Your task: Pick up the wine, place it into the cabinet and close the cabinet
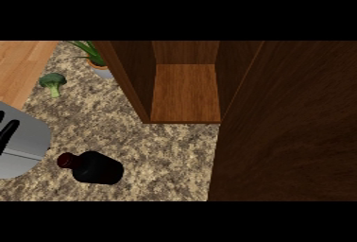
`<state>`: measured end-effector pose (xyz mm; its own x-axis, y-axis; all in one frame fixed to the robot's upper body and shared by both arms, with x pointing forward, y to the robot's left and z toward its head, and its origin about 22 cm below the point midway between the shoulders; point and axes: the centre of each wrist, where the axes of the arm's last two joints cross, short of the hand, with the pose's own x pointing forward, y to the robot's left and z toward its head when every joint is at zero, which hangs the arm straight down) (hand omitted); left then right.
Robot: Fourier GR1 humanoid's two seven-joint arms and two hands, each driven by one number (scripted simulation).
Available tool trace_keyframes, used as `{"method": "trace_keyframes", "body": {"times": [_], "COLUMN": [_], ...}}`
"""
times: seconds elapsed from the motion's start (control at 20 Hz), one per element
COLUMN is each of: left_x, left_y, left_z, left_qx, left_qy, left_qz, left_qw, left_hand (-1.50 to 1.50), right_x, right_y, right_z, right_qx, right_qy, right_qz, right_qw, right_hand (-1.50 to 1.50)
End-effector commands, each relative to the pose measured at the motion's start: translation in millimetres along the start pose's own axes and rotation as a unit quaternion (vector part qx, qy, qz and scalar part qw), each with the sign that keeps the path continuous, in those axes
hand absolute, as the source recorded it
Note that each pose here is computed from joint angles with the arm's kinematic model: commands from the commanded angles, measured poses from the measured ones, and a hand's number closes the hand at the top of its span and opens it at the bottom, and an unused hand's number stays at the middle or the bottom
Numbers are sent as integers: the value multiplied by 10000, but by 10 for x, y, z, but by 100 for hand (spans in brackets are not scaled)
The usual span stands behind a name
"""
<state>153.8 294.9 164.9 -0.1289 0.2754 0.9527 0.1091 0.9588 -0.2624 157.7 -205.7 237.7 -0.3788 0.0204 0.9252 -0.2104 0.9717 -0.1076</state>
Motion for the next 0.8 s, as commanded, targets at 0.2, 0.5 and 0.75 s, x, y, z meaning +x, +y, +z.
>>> {"method": "trace_keyframes", "body": {"times": [0.2, 0.5, 0.75], "left_x": [81, -82, -312], "left_y": [-74, 17, 61], "left_z": [-18, -93, -61], "left_qx": [12, 310, 350], "left_qy": [-400, -279, -235], "left_qz": [-97, -184, -309], "left_qw": [9992, 9990, 9986], "left_hand": [-150, -150, -150], "right_x": [364, 410, 493], "right_y": [56, -36, -26], "right_z": [113, 174, 159], "right_qx": [106, 120, 149], "right_qy": [-239, -299, -223], "right_qz": [-136, -36, -26], "right_qw": [9996, 9995, 9996], "right_hand": [-150, -150, -150]}}
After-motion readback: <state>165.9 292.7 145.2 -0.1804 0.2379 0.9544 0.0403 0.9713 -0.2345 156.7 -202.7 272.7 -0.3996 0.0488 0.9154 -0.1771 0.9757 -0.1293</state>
